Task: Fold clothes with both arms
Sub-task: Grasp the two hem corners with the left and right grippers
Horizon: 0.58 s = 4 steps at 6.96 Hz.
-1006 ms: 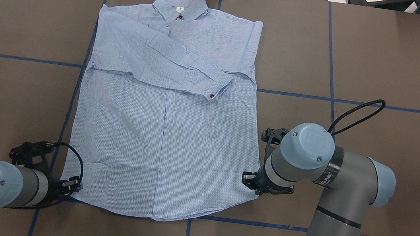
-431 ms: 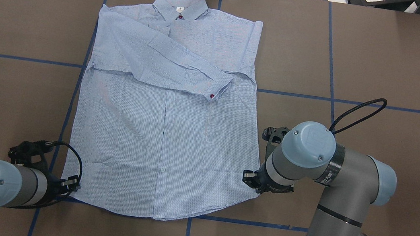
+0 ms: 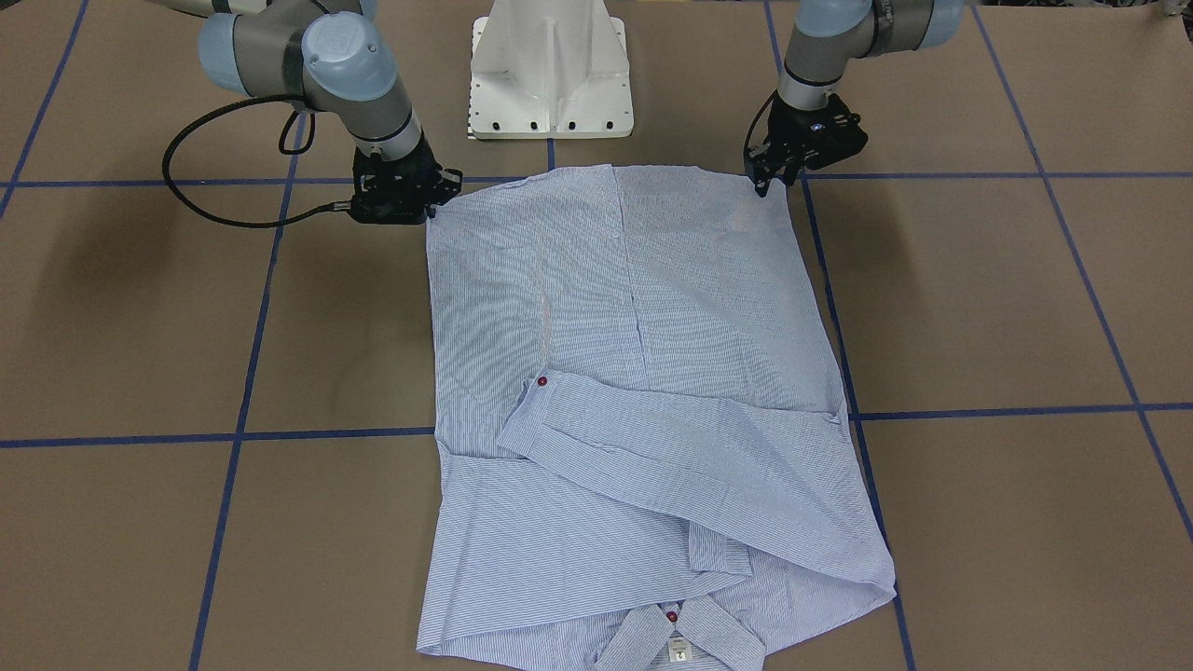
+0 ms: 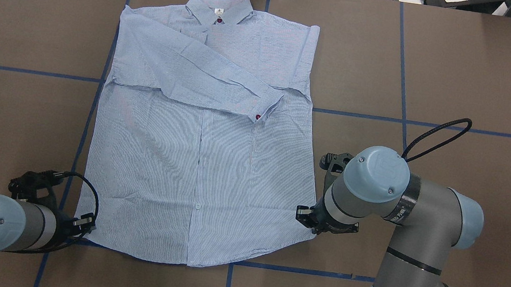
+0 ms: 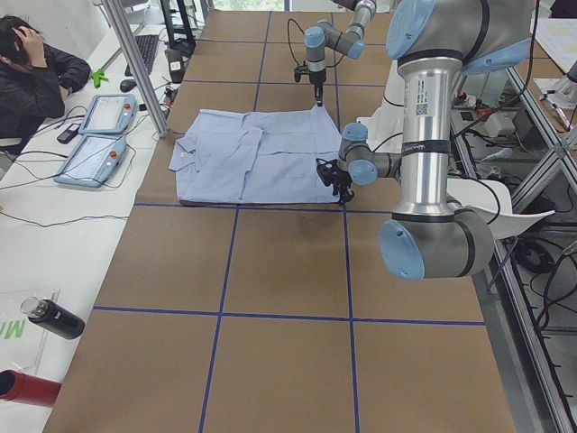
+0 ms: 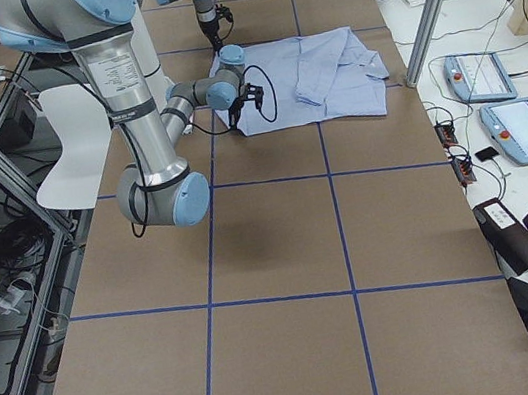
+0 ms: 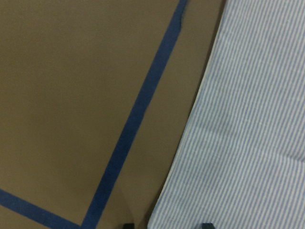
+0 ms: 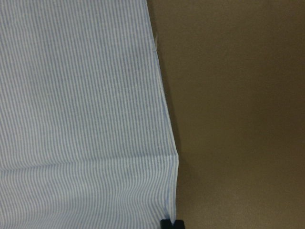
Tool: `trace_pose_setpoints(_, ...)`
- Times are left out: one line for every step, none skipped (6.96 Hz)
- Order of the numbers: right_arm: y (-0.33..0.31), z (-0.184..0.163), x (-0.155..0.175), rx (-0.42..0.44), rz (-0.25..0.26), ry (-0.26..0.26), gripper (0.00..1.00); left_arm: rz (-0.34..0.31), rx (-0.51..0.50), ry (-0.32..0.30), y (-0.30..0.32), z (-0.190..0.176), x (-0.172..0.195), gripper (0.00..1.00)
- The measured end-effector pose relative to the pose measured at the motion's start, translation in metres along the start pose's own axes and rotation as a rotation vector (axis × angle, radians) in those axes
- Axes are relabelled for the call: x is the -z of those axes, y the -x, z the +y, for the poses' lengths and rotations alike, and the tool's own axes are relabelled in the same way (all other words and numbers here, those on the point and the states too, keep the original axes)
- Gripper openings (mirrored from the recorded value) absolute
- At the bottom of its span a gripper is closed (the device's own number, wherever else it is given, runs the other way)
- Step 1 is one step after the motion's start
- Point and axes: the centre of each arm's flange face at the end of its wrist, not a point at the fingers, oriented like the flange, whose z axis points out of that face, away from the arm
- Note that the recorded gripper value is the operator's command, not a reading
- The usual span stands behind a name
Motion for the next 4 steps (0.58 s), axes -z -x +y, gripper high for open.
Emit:
trace_pose_setpoints(-0.0002,-0.0002,0.0000,0.000,0.000,0.000,0.00,0.000,0.000,0.000,-0.0001,0.0000,-0.0001,0.00)
trace_pose_setpoints(-0.0007,-0.0005,-0.0002,0.000,0.001,0.000,0.00,0.002,0.001,0.000,-0.0010,0.0001,0.0006,0.00)
trace_pose_setpoints(-0.0012,-0.0014,0.0000,0.001,0.001,-0.001,0.00,0.002,0.003,0.000,-0.0010,-0.0003,0.0016,0.00)
trace_pose_setpoints(-0.0018,-0.0026,0.0004,0.001,0.002,-0.002,0.00,0.006,0.003,0.000,-0.0027,-0.0004,0.0052,0.00)
